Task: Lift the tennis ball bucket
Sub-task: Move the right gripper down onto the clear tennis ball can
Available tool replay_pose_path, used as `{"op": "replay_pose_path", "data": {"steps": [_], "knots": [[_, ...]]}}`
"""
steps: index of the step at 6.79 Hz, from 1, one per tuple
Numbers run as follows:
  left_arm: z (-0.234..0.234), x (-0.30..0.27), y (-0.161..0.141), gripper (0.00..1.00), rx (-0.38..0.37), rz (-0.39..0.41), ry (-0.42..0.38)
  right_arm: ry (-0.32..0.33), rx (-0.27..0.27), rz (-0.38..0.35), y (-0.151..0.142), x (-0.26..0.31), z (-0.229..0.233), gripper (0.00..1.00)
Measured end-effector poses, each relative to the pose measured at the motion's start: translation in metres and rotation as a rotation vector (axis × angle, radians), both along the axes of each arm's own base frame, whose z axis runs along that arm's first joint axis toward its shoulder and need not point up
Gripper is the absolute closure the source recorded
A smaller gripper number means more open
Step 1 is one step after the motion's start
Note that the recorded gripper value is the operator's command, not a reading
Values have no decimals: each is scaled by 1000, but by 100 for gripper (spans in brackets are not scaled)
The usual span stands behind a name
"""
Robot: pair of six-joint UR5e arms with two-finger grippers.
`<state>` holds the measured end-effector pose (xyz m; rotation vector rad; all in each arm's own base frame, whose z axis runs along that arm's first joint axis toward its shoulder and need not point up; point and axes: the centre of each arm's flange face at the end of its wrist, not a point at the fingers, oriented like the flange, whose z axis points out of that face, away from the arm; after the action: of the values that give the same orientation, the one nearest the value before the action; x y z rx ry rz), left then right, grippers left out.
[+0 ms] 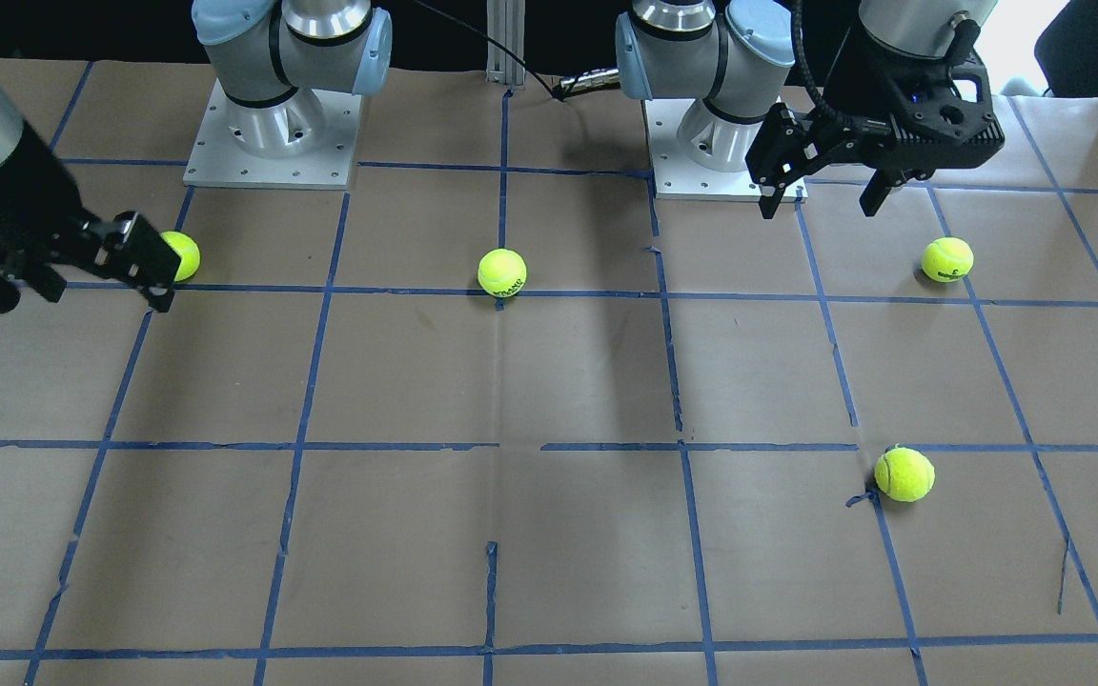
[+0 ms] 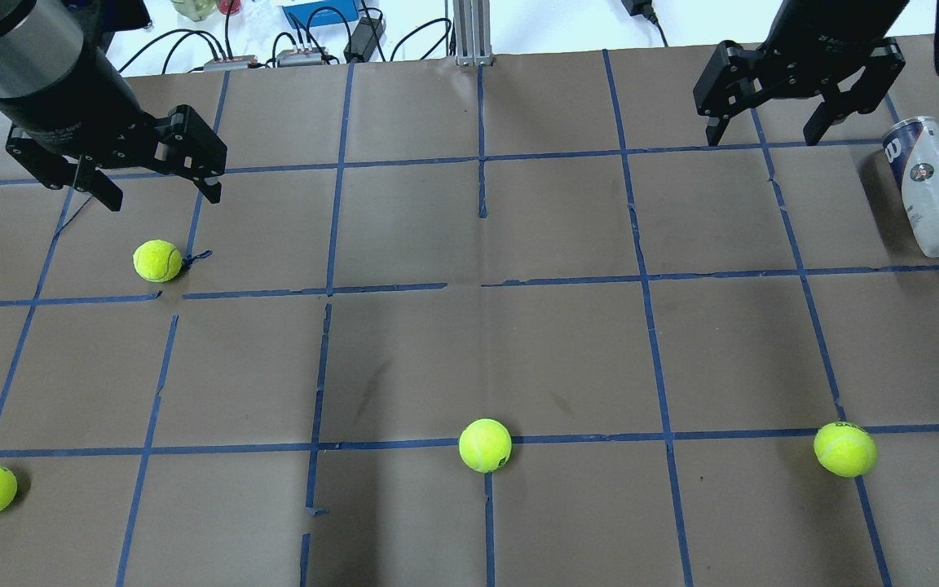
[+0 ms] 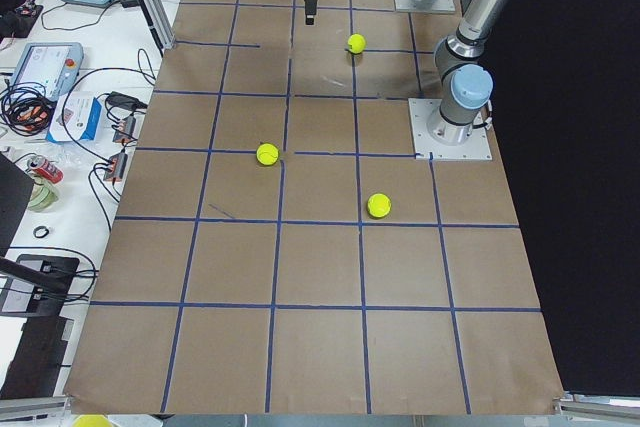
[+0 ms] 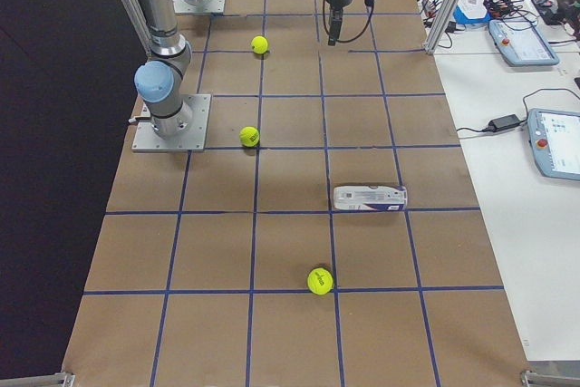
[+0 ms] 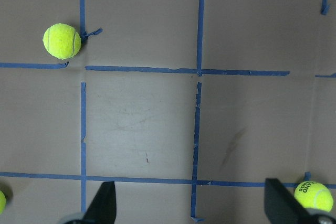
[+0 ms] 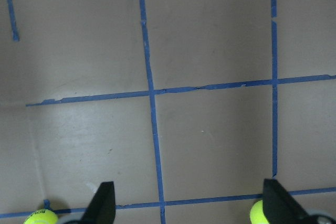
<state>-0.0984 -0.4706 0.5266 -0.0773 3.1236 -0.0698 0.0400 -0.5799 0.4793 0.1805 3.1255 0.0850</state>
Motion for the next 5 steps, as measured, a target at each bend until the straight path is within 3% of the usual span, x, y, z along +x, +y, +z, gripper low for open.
{"op": "replay_pose_path", "data": {"steps": [2, 5], "knots": [[1, 0, 0, 0, -1, 1, -1, 38, 0, 1, -68, -60, -60, 0], [1, 0, 0, 0, -1, 1, -1, 120, -71, 13, -128, -184, -116, 0]]}}
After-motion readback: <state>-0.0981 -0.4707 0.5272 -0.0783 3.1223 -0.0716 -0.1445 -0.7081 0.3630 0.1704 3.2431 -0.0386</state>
